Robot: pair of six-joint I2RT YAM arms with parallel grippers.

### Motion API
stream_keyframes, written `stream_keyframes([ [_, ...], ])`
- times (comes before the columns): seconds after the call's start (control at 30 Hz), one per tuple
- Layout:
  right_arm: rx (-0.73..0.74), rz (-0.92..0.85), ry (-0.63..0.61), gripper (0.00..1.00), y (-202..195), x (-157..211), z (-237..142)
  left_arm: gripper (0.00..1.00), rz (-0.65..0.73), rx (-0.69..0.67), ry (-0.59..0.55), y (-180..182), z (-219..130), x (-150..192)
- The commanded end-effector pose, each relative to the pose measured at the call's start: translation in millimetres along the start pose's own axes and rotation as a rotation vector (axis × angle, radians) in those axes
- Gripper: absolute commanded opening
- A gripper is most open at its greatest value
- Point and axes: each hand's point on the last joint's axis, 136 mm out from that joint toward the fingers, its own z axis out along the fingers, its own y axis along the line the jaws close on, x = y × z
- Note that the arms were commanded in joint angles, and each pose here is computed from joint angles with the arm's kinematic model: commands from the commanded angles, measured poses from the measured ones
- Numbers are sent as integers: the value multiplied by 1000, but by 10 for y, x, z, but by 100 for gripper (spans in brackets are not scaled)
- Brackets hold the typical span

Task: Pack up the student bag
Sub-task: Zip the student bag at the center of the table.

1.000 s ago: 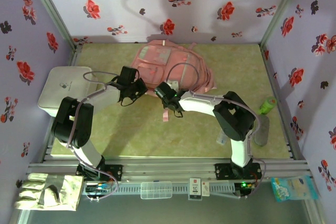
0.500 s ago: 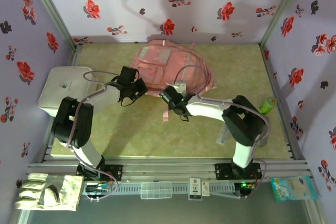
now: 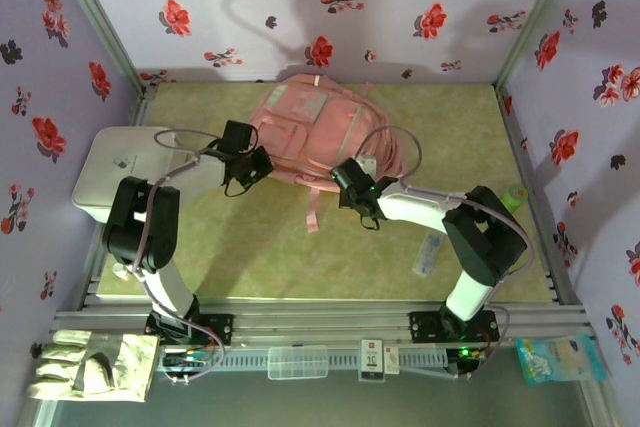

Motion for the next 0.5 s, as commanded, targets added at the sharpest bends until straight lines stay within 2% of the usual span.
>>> stream_keyframes([
  [0.0,-142,-67,43,0,364,-88,-24,8,30,-73,-96,149,-63,-363],
  [0.1,-253,-127,66,0,739,-85,-44,34,13,-96,-118,259,-151,-455],
  [0.17,-314,-150,76,0,974,-93,-44,46,-5,-106,-130,344,-242,-494],
  [0.33,-426,-151,91,0,1438,-156,-2,64,-60,-93,-149,457,-485,-444],
  [0.47,-477,-159,91,0,1717,-210,5,70,-129,4,-109,387,-513,-262],
])
